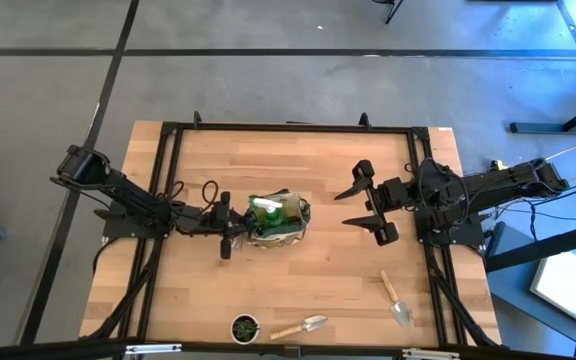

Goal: Pick & Place Garden tools in Gardening bag
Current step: Put the shear scissors into the side pocket of the green gardening bag, then adjust the green gardening bag

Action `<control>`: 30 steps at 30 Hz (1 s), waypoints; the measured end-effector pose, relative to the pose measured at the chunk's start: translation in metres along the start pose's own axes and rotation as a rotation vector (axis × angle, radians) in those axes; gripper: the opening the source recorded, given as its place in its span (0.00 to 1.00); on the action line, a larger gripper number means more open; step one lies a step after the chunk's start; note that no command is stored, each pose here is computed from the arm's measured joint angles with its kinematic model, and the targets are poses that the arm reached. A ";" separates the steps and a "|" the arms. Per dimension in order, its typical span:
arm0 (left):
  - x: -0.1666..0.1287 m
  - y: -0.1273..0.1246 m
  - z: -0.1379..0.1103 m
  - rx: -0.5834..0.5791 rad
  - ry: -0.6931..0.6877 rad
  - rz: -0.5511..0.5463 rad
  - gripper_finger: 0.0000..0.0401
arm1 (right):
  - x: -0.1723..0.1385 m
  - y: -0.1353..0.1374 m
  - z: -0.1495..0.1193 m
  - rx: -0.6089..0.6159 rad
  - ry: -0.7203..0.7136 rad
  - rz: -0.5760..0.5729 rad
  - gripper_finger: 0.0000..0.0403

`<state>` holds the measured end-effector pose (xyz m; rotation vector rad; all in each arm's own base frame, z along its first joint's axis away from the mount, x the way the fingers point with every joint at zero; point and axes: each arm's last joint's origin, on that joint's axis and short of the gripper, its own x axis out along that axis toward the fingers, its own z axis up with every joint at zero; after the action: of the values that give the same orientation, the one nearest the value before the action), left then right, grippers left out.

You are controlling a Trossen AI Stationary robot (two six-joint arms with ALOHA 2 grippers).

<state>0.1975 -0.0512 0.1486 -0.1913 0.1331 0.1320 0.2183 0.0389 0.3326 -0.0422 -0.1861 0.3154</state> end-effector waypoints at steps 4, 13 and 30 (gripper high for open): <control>0.000 -0.001 0.000 0.009 0.010 -0.032 0.14 | 0.000 0.000 0.000 0.000 0.000 0.000 0.64; 0.000 0.000 0.000 0.001 0.007 -0.018 0.34 | 0.000 0.000 0.000 0.000 0.000 0.000 0.64; -0.009 0.000 0.001 -0.048 0.081 -0.017 0.48 | 0.000 0.000 0.000 0.000 0.000 0.000 0.64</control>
<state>0.1887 -0.0520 0.1506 -0.2460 0.2091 0.1109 0.2184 0.0390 0.3325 -0.0422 -0.1858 0.3158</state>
